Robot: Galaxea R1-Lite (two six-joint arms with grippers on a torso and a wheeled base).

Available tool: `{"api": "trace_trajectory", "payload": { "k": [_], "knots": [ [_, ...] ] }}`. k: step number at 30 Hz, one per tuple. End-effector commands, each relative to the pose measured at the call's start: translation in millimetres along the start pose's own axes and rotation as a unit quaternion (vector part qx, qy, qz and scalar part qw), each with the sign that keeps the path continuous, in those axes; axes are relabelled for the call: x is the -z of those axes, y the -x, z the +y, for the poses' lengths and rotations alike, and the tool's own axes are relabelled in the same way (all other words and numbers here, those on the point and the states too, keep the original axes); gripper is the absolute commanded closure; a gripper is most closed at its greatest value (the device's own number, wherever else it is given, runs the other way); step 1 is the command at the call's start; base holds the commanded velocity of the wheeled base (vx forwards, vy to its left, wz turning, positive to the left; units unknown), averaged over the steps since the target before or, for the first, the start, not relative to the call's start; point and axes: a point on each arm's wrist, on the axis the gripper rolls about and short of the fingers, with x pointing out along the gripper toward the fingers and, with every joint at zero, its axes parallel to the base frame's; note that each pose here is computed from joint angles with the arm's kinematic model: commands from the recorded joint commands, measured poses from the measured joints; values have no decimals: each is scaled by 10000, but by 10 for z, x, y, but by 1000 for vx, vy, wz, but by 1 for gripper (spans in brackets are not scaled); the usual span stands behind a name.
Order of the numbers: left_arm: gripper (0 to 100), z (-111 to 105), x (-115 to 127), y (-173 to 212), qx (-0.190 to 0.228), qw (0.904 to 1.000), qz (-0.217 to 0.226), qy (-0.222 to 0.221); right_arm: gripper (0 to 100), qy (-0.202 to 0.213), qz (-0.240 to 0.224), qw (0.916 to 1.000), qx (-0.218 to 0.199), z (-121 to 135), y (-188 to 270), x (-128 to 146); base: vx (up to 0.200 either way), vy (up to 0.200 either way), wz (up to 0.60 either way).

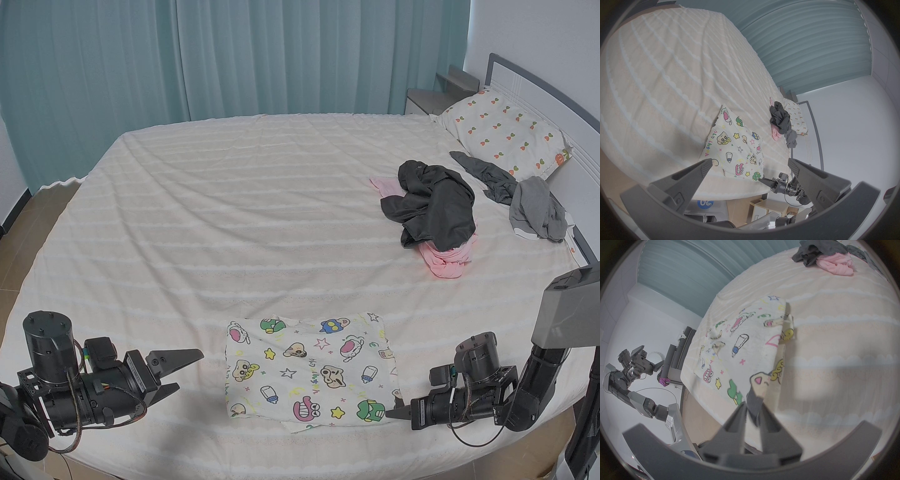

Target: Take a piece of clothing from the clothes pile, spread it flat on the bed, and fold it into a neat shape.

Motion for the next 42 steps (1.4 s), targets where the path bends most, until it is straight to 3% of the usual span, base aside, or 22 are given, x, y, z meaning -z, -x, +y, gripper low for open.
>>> {"api": "trace_trajectory", "payload": {
  "k": [1,6,12,17,20,24,32,42],
  "knots": [
    [0,7,1,-10,-22,10000,15,2,0,-40,117,9999,39,-23,-14,53,0,0,0],
    [0,61,-9,-87,-205,9998,77,37,0,-104,-16,9999,106,-65,43,25,0,0,0],
    [0,168,-60,-257,-455,9988,136,101,0,-249,-651,9974,167,-162,220,-179,0,0,0],
    [0,307,-121,-593,-789,9960,362,-206,0,-221,-1064,9940,136,-250,109,-444,0,0,0],
    [0,537,-131,-906,-1186,9886,676,-638,0,-253,-1008,9945,147,-311,-66,-550,0,0,0],
    [0,698,-201,-1275,-1351,9849,775,-753,0,-528,-874,9947,116,-301,-207,-701,0,0,0],
    [0,767,-342,-1759,-1218,9867,682,-836,0,-662,-614,9958,135,-311,-457,-828,0,0,0],
    [0,698,-378,-1990,-1002,9882,627,-979,0,-574,-373,9976,52,-223,-650,-804,0,0,0]
  ]
}}
